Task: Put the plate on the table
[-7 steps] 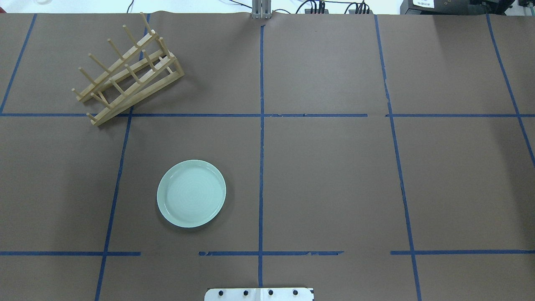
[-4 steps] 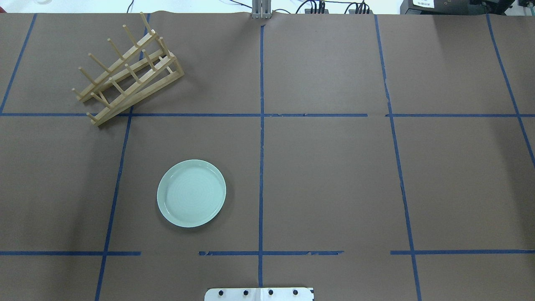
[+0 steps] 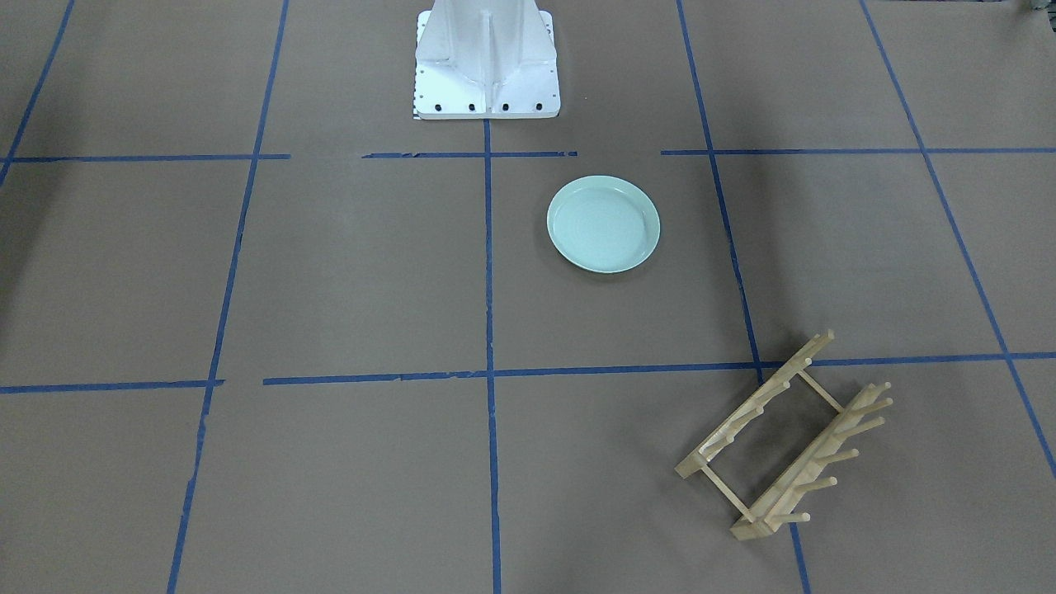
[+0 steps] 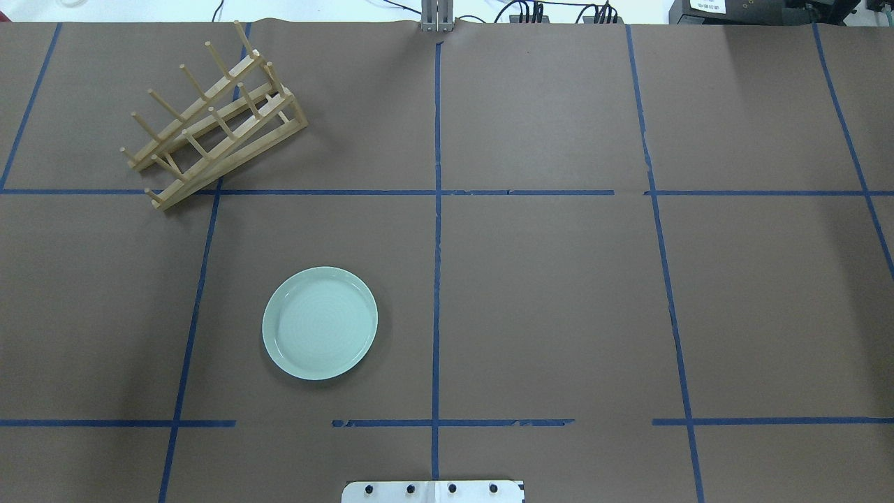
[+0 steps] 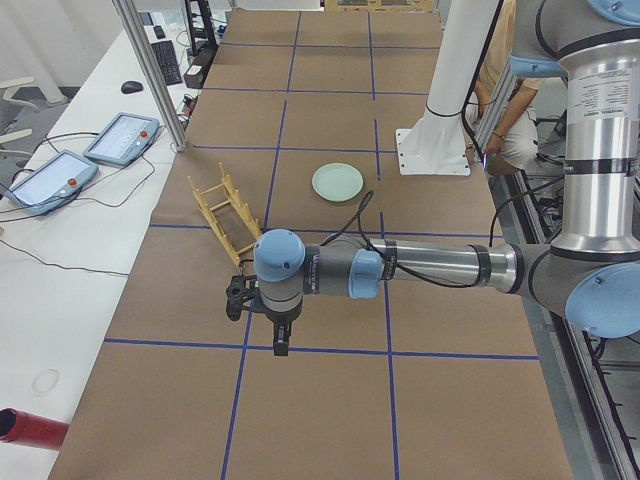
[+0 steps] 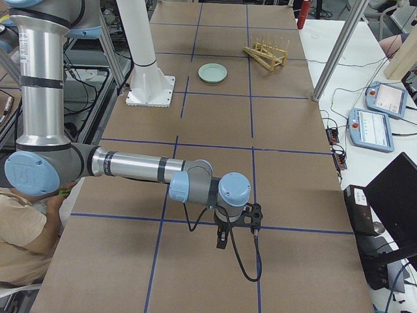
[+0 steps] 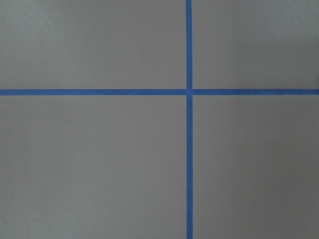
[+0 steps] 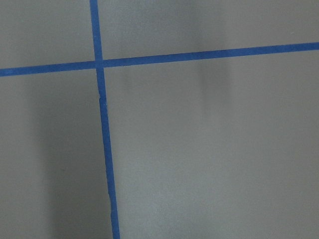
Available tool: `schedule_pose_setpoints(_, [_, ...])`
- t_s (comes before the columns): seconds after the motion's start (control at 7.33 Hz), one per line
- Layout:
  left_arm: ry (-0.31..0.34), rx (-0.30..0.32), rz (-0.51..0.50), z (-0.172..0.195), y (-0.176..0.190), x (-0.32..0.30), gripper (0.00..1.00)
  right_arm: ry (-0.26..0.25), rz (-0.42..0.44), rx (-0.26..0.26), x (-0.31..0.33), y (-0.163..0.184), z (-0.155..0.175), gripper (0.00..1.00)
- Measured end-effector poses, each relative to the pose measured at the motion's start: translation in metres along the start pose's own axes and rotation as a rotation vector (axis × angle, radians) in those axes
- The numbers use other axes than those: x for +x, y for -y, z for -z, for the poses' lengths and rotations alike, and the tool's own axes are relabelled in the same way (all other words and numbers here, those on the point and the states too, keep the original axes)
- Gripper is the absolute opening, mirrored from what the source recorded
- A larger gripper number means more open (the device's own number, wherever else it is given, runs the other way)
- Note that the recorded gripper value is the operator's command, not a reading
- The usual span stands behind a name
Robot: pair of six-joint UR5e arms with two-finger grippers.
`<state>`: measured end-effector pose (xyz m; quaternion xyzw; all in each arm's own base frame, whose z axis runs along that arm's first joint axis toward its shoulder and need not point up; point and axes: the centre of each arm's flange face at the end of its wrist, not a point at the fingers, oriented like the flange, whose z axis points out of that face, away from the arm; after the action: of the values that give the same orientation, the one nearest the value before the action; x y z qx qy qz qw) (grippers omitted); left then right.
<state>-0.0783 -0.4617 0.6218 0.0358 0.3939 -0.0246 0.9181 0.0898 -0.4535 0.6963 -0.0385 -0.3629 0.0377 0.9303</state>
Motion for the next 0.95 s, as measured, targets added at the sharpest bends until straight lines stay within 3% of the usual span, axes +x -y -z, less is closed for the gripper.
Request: schedule_pose_setpoints(0.95, [-0.002, -0.033, 0.042, -0.0036, 0.0025, -0.0026, 1.00, 0.000, 0.000, 0.000, 0.0000, -0.0002, -0.0001, 1.00])
